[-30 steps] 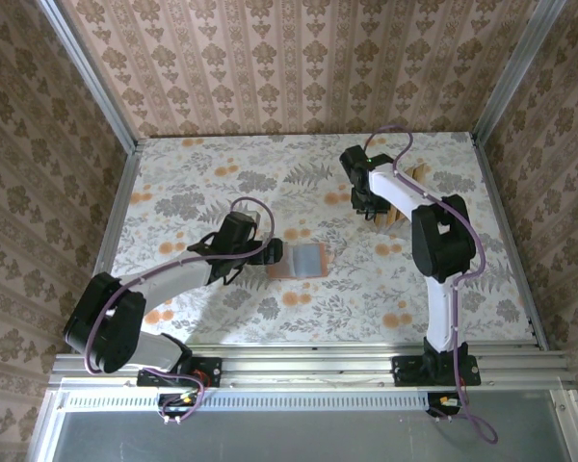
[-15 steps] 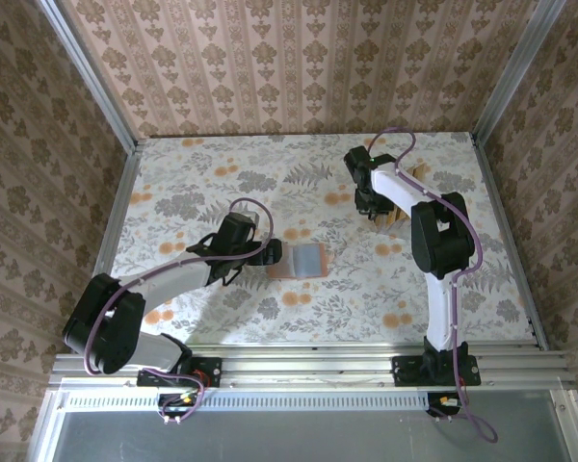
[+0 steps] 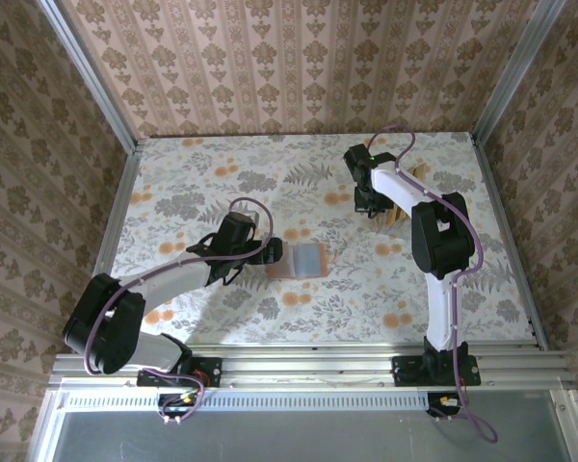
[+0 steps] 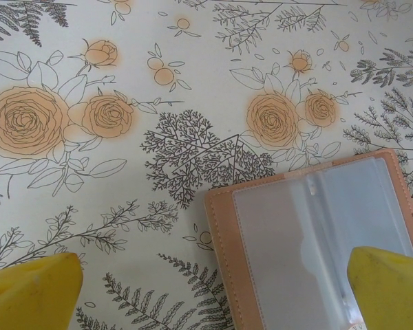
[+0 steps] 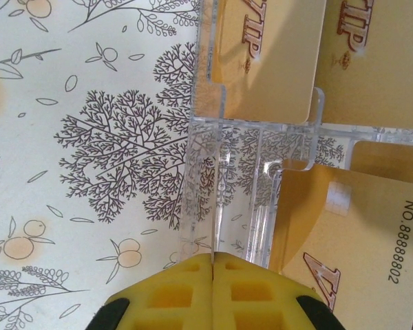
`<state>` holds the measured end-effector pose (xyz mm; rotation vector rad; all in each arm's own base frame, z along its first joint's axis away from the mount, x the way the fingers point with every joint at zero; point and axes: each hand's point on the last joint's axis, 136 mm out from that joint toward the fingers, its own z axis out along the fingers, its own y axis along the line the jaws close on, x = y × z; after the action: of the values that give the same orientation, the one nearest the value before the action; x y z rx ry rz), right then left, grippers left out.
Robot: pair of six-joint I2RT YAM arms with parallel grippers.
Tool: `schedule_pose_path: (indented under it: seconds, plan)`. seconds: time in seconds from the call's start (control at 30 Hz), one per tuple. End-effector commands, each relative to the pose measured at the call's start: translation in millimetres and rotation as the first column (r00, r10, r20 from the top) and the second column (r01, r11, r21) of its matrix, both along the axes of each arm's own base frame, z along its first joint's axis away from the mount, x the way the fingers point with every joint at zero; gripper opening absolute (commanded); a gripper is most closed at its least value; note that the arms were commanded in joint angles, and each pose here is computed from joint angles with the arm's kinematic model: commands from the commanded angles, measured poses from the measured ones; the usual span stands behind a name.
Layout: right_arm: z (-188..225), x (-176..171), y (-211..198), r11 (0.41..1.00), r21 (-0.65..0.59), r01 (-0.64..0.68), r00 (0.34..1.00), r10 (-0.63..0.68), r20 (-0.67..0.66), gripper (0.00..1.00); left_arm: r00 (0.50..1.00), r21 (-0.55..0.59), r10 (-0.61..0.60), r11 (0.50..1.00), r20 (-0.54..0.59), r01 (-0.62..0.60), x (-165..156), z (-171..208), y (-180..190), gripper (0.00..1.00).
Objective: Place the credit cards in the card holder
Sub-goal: Pick up the credit card from the storage box, then insert the credit card into the card slot.
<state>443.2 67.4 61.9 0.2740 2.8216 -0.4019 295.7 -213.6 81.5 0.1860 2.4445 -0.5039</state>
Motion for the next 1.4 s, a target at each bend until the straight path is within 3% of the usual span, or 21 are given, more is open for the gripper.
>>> schedule_pose_path:
  seconds: [0.0,0.47,0.63,0.77,0.9,1.13,1.23,1.37]
  plan:
    - [10.0,-3.9,2.1,0.998,0.052,0.021,1.0,-0.021,-0.003,0.0,1.0,-0.021,0.001,1.0,0.004,-0.001,1.8,3.3,-3.8,1.0]
    - [60.2,-14.7,13.7,0.972,0.235,0.027,0.994,-0.051,0.097,0.0,1.0,-0.016,-0.01,1.0,0.009,0.01,1.5,8.3,-9.0,1.0]
    - [87.1,-22.2,34.5,0.926,0.376,-0.036,0.983,-0.036,0.183,0.0,1.0,0.001,-0.006,1.0,0.007,0.006,1.8,8.4,-6.7,1.0]
    - [110.0,-27.7,68.9,0.811,0.562,-0.163,0.957,-0.008,0.288,0.0,1.0,0.029,0.0,1.0,0.006,0.0,1.9,8.1,-2.0,1.0]
    - [123.5,-41.7,104.0,0.643,0.71,-0.289,0.932,0.02,0.361,0.0,1.0,0.045,0.012,0.999,-0.002,-0.012,1.6,4.3,3.8,1.0]
    - [119.6,-77.1,141.4,0.359,0.839,-0.409,0.905,0.038,0.424,0.0,1.0,0.073,0.02,0.997,-0.013,-0.019,1.1,0.1,11.3,1.0]
    - [108.8,-91.1,152.3,0.298,0.855,-0.424,0.901,0.043,0.431,0.0,1.0,0.099,0.017,0.995,-0.016,-0.015,0.3,-0.8,15.2,1.0]
    - [88.9,-108.0,172.9,0.273,0.861,-0.429,0.902,0.079,0.424,0.0,1.0,0.129,0.011,0.992,-0.019,-0.009,-1.6,-1.9,19.7,1.0]
